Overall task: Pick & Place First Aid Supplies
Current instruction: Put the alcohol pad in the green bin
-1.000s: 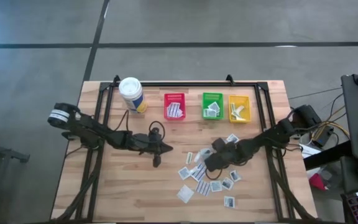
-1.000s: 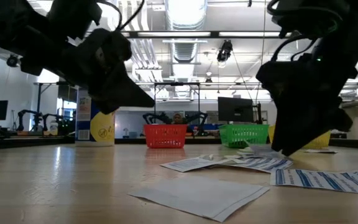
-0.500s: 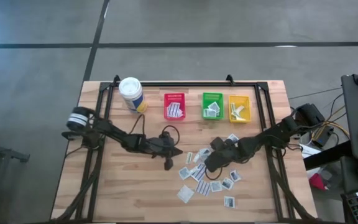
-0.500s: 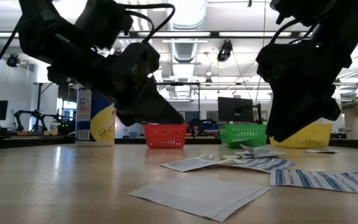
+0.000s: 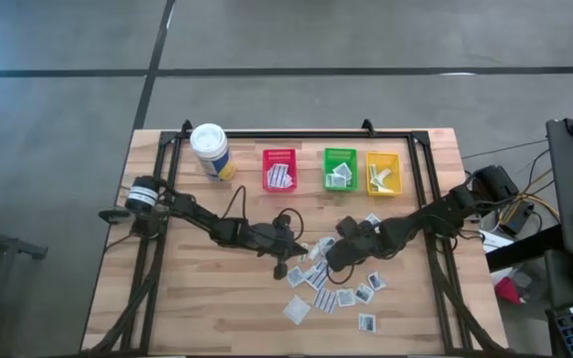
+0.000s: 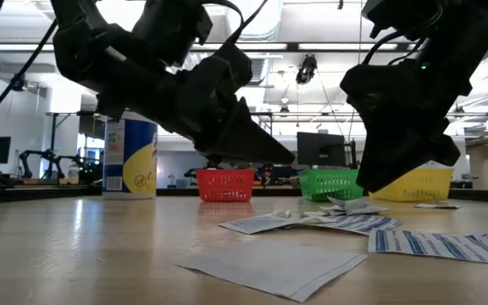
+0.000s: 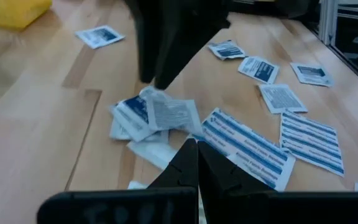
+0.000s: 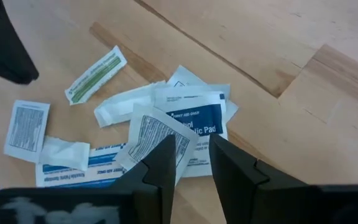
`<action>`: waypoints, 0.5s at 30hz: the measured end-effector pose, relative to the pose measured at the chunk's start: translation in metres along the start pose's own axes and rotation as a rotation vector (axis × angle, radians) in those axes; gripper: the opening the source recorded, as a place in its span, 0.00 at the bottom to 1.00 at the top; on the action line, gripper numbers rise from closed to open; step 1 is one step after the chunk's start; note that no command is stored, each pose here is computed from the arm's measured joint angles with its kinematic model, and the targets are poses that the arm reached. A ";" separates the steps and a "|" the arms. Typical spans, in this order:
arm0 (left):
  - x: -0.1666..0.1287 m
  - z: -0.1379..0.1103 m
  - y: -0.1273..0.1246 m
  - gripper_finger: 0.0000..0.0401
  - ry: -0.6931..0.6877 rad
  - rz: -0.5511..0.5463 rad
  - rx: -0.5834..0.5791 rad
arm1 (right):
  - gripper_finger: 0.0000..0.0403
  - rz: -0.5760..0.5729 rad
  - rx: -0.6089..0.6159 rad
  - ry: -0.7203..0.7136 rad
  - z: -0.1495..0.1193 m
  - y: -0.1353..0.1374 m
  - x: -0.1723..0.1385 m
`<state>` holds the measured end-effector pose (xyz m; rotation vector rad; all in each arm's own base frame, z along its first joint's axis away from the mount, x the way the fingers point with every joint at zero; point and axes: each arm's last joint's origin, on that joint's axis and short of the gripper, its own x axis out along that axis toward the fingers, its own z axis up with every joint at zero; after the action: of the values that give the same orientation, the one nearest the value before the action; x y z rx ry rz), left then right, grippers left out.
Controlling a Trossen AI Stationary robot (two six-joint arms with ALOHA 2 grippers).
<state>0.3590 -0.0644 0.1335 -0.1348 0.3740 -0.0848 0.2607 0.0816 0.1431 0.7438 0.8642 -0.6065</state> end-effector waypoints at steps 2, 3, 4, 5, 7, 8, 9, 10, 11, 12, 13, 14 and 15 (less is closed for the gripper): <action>0.001 0.001 0.000 0.00 -0.002 -0.001 0.010 | 0.23 0.000 0.002 -0.001 0.000 0.000 0.000; 0.001 0.002 -0.001 0.00 -0.006 -0.002 0.014 | 0.22 0.001 0.002 -0.001 0.000 0.000 0.000; 0.001 0.002 -0.001 0.00 -0.005 -0.002 0.017 | 0.22 0.000 0.002 -0.001 0.000 0.000 0.000; 0.001 0.002 -0.001 0.00 -0.004 -0.003 0.017 | 0.22 -0.001 0.002 -0.001 0.000 0.000 0.001; 0.001 0.001 -0.001 0.00 -0.001 -0.020 0.018 | 0.22 -0.003 0.006 -0.005 0.000 -0.001 0.003; 0.001 0.001 -0.001 0.00 0.001 -0.027 0.018 | 0.22 -0.007 0.006 -0.006 0.001 -0.001 0.004; 0.001 0.000 -0.001 0.00 0.000 -0.031 0.018 | 0.23 -0.010 0.009 -0.008 0.002 -0.002 0.006; 0.002 -0.001 -0.001 0.00 0.005 -0.031 0.021 | 0.23 -0.014 0.011 -0.008 0.002 -0.003 0.007; 0.002 -0.002 -0.001 0.00 0.017 -0.030 0.023 | 0.24 -0.019 0.015 -0.008 0.002 -0.003 0.010; 0.001 -0.003 -0.001 0.00 0.025 -0.029 0.024 | 0.24 -0.016 0.019 -0.011 0.003 -0.003 0.011; 0.001 -0.004 0.000 0.00 0.029 -0.028 0.024 | 0.25 -0.017 0.019 -0.010 0.003 -0.003 0.012; 0.001 -0.004 0.000 0.00 0.033 -0.027 0.025 | 0.25 -0.021 0.015 -0.009 0.003 -0.004 0.013; 0.001 -0.005 0.000 0.00 0.034 -0.027 0.025 | 0.26 -0.016 0.012 -0.012 0.004 -0.004 0.013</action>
<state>0.3581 -0.0653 0.1286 -0.1142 0.4053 -0.1185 0.2662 0.0743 0.1328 0.7443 0.8569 -0.6300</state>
